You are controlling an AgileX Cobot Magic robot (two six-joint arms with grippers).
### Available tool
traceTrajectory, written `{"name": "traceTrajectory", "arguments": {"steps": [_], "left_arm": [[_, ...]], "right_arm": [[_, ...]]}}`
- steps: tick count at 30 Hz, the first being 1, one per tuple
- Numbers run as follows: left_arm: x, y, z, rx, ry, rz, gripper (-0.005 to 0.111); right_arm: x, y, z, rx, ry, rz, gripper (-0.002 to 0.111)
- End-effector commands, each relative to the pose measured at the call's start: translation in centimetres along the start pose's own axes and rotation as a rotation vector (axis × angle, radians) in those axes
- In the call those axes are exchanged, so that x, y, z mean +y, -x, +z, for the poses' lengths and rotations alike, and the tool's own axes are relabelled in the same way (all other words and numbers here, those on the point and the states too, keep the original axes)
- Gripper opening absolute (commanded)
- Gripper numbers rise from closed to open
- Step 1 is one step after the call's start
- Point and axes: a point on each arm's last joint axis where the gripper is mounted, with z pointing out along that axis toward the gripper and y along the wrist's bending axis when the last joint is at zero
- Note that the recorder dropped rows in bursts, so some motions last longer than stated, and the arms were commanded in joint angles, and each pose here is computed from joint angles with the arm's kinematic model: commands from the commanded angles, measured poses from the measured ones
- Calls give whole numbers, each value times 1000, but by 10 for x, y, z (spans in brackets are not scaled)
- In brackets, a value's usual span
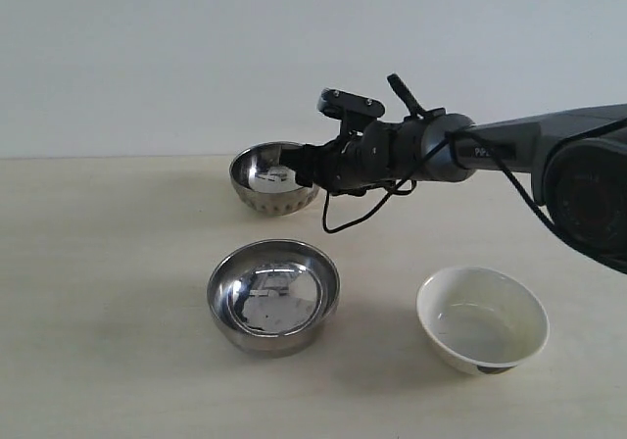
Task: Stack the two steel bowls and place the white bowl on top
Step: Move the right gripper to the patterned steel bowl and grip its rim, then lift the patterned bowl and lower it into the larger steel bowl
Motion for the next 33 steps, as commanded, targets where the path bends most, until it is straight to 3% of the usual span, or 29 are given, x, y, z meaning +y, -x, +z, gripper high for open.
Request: {"name": "traceTrajectory", "arguments": {"steps": [1, 4, 5, 12, 21, 26, 33], "left_arm": [[0, 0, 0, -7, -5, -4, 4], [0, 0, 0, -7, -5, -4, 4], [0, 0, 0, -7, -5, -4, 4], [0, 0, 0, -7, -5, -4, 4], [0, 0, 0, -7, -5, -4, 4], [0, 0, 0, -7, -5, -4, 4], [0, 0, 0, -7, -5, -4, 4]], "right_arm": [[-6, -1, 3, 29, -12, 8, 30], [-6, -2, 3, 51, -16, 8, 4], [-5, -1, 2, 51, -15, 6, 0], [7, 21, -21, 52, 2, -44, 0], [31, 61, -90, 138, -17, -165, 0], [36, 64, -119, 277, -34, -229, 0], [56, 46, -144, 454, 62, -302, 0]]}}
